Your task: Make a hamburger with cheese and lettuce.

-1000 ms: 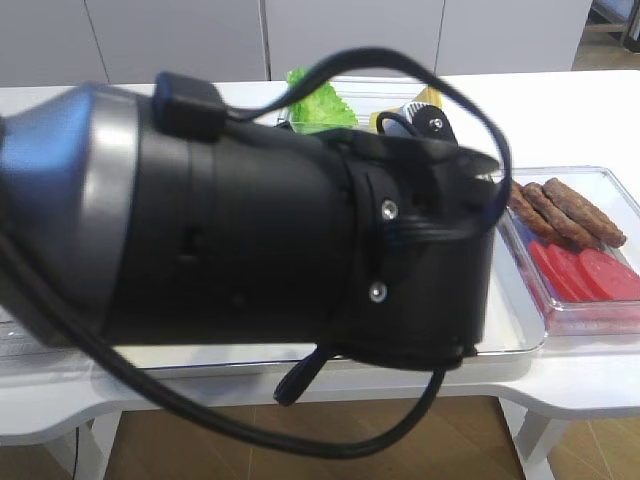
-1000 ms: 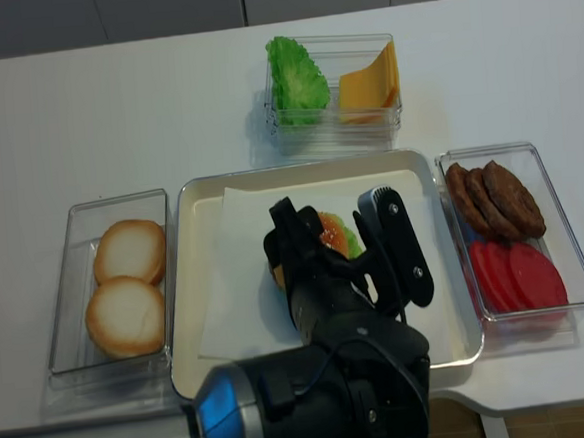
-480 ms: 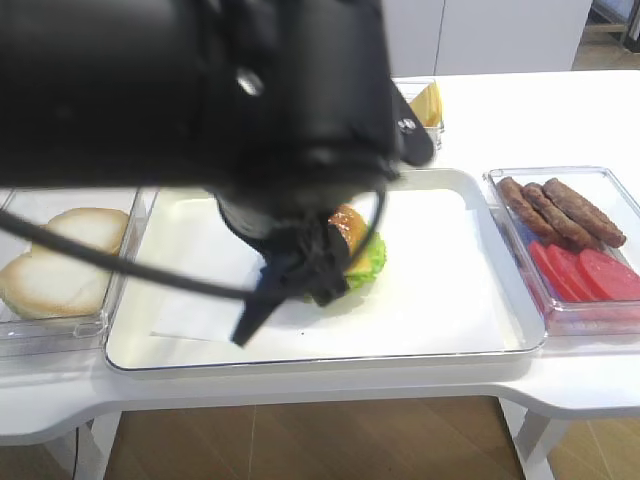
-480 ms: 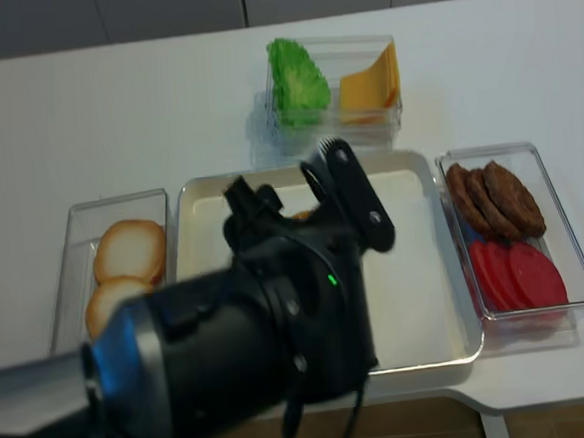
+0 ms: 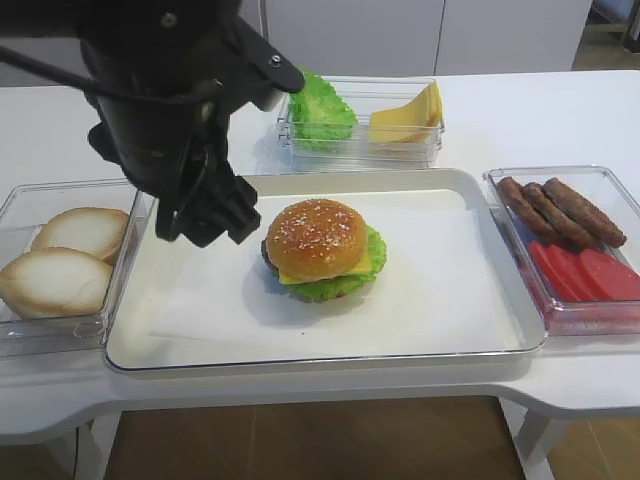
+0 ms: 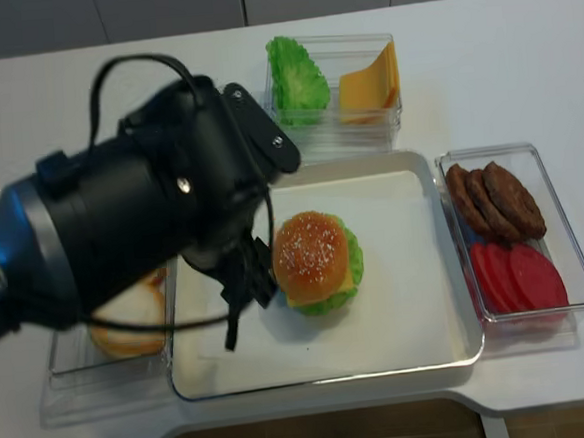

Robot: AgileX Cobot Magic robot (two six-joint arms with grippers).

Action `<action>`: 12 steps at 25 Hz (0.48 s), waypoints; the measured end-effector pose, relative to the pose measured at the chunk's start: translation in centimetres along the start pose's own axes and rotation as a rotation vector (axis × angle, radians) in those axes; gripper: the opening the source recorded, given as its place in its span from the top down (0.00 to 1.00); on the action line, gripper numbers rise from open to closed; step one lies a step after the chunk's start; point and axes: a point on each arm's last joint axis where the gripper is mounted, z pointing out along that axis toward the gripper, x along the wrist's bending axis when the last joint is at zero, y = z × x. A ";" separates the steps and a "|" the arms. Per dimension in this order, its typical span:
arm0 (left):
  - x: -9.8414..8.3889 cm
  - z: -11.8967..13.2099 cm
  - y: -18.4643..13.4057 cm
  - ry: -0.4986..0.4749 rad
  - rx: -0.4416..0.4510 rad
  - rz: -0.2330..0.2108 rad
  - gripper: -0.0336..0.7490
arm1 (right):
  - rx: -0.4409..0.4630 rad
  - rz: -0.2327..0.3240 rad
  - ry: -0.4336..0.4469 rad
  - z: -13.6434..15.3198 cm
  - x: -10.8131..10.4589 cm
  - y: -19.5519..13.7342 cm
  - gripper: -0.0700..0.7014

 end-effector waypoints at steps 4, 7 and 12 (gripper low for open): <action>2.4 1.5 -0.2 -0.064 0.046 -0.059 0.21 | 0.000 0.000 0.000 0.0 0.0 0.0 0.80; 4.3 2.5 -0.7 -0.105 0.086 -0.113 0.21 | 0.000 0.000 0.000 0.0 0.0 0.0 0.79; 7.9 4.2 -1.8 -0.185 0.148 -0.250 0.21 | 0.000 -0.002 0.000 0.0 0.0 0.0 0.80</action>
